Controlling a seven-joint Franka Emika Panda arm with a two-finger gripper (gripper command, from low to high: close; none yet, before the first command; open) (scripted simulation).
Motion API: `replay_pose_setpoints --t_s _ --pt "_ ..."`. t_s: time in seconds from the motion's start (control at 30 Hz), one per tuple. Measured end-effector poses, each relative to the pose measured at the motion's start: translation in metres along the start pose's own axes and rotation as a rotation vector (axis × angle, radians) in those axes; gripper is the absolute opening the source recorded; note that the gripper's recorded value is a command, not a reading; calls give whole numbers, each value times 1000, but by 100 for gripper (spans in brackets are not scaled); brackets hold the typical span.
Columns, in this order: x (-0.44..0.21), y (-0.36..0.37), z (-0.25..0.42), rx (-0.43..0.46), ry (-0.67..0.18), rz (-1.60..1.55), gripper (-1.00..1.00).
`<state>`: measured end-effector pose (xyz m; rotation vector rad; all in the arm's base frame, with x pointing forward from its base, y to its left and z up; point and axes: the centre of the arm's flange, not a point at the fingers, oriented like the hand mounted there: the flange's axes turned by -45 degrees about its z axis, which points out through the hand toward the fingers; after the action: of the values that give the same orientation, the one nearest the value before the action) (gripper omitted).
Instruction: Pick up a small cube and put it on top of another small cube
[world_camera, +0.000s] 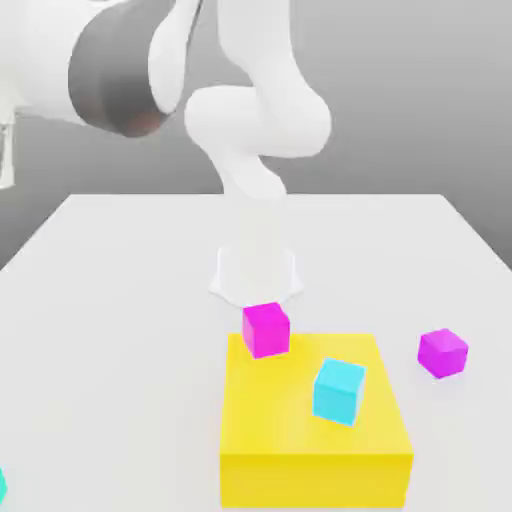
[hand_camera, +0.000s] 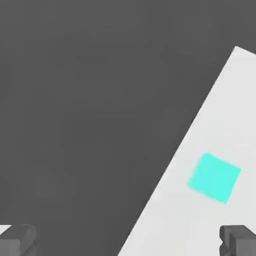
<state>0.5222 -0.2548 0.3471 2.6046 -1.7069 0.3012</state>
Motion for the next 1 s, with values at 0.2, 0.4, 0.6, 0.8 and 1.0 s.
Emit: replay_pose_setpoints --t_s 0.2,0.4,0.6,0.8,1.0 --pt "22 49 107 -88 -106 251 0" --pt "17 79 205 -123 -149 356 -100" --pt "15 80 212 -122 -148 357 -100" --pt "16 68 144 -122 -149 311 -100" --pt "-45 38 80 -119 -150 19 -100"
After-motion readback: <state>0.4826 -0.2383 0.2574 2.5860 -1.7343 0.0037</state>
